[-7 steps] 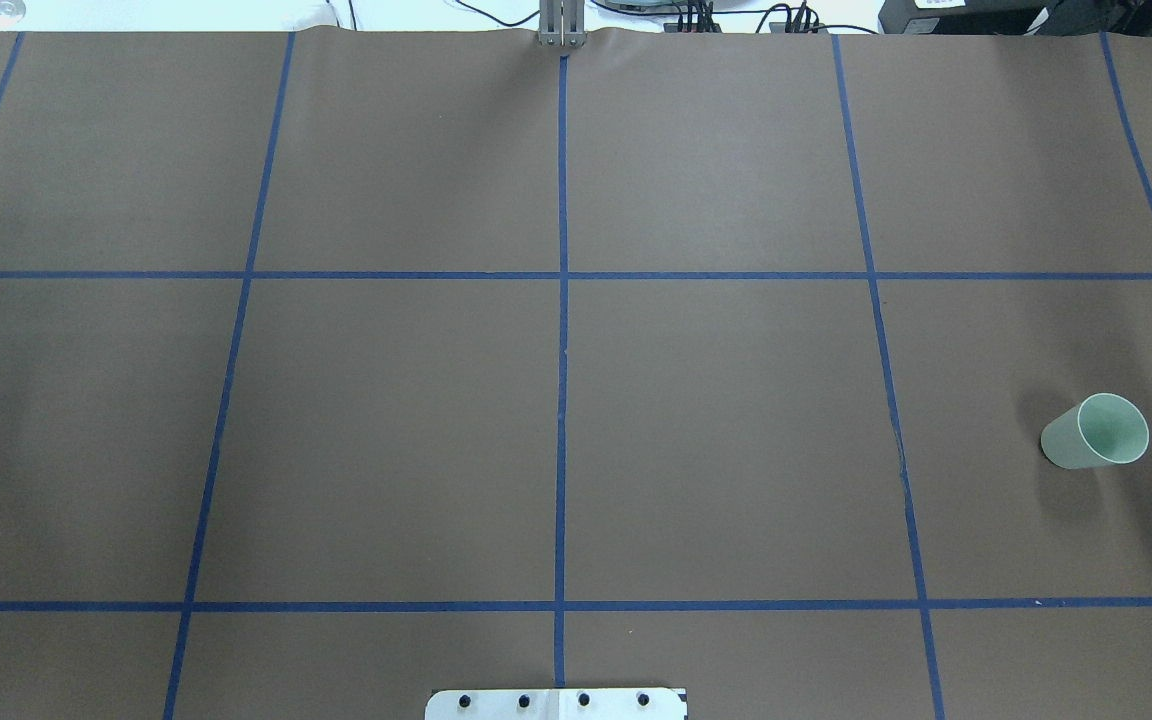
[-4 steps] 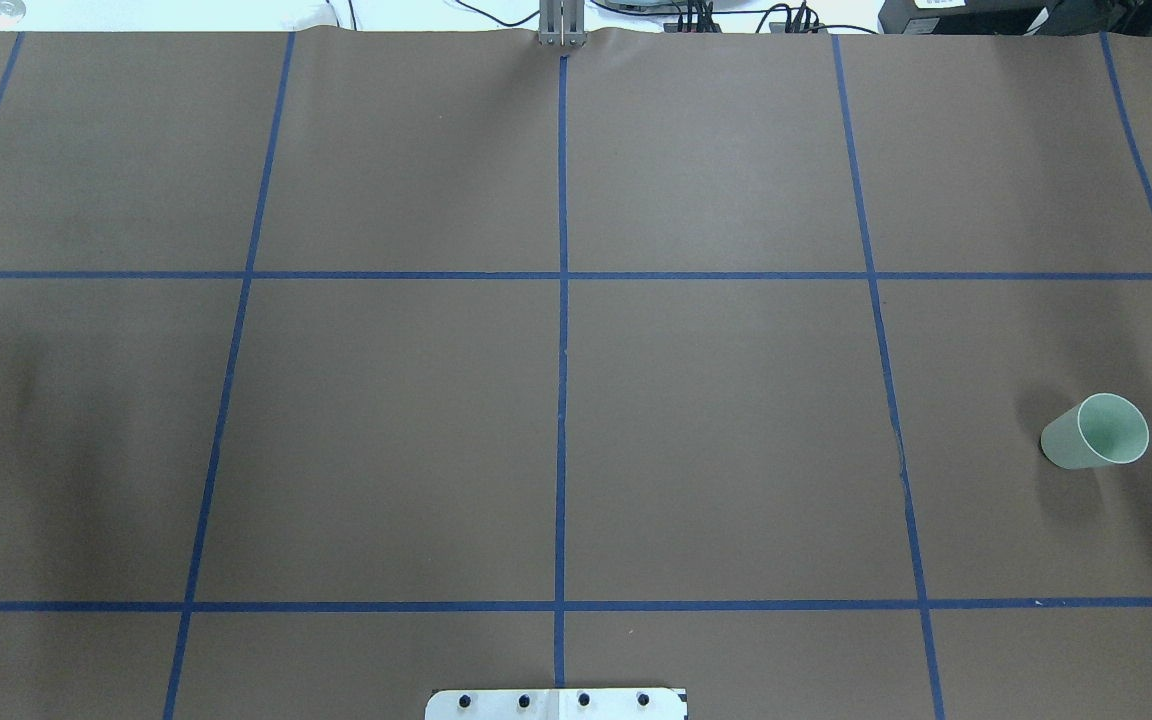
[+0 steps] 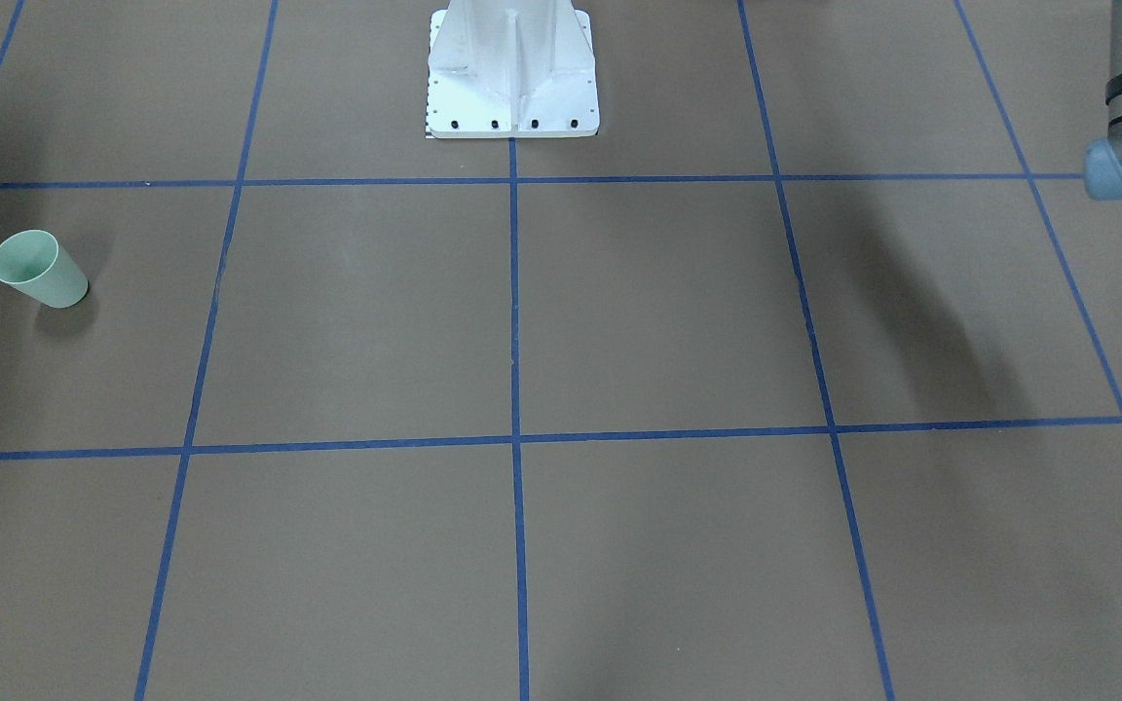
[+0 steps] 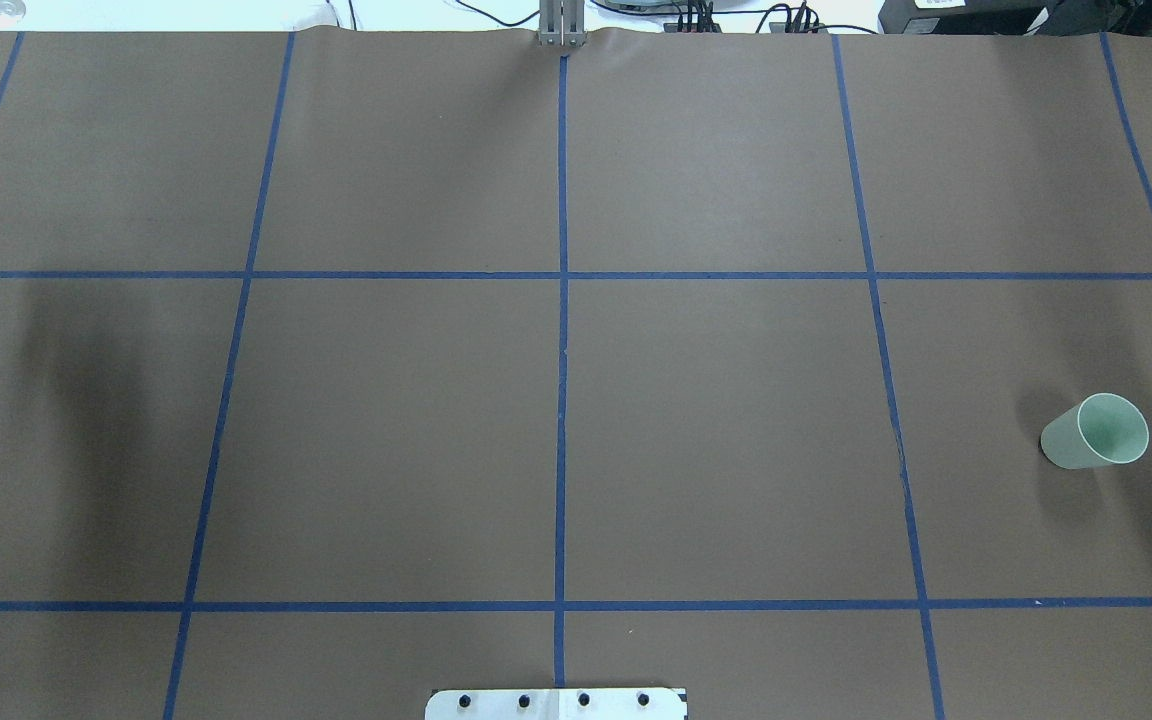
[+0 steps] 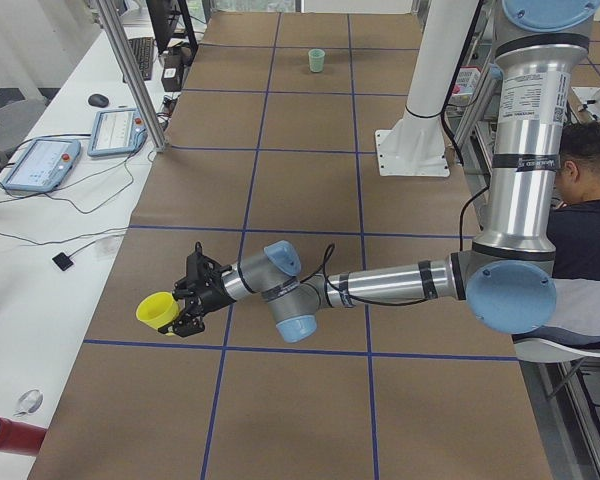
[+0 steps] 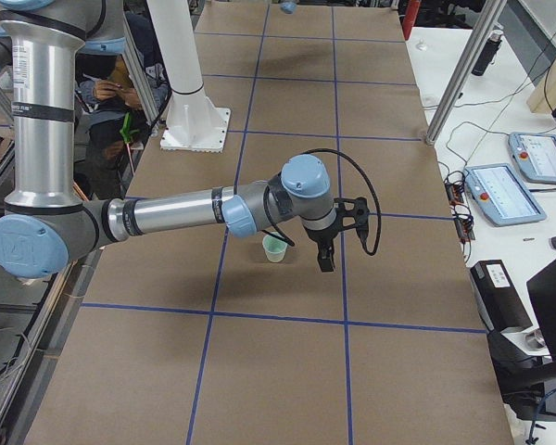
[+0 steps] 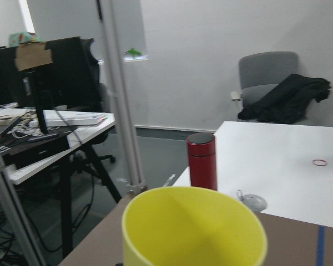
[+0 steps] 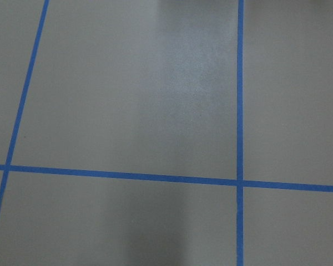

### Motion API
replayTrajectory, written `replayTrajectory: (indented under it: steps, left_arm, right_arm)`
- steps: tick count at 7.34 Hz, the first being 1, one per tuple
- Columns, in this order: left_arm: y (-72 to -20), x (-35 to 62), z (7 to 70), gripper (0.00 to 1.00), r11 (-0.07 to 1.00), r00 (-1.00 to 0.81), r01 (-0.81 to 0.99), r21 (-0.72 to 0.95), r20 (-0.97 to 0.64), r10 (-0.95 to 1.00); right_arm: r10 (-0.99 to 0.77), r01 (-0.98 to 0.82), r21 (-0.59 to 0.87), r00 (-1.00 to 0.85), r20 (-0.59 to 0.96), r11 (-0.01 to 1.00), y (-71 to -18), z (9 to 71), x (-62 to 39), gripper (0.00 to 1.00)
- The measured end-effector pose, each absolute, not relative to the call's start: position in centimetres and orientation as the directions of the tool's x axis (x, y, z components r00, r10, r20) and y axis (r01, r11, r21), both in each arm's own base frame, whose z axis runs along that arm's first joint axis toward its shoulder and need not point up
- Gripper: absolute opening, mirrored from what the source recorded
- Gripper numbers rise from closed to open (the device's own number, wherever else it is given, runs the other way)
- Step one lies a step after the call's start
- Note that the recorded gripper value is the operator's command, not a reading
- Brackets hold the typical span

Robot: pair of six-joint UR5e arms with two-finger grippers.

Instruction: Transfer and stack yellow cup on green cup

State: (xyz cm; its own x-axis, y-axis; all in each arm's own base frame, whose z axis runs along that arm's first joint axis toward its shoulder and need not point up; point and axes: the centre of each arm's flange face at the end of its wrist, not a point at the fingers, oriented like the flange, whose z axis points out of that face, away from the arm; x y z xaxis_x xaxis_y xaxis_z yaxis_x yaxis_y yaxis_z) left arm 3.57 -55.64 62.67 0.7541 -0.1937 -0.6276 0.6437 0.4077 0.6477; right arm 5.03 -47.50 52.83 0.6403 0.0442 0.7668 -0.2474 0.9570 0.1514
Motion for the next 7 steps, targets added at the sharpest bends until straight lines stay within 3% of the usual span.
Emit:
replayTrajectory:
  steps: [3,7]
  left_arm:
    - [-58.0,6.9,54.8,0.00,0.439,0.824,0.426,0.791,-0.540,0.173]
    - [-56.4,10.8,44.4,0.00,0.357,0.631,0.247,0.901,-0.429,0.647]
  right_arm:
    - [0.045,-0.254,0.154,0.635,0.772,0.955,-47.6,52.1,5.0,1.00]
    - [0.009,-0.237,0.165,0.596,0.803,0.957,-48.0,50.6,4.6,1.00]
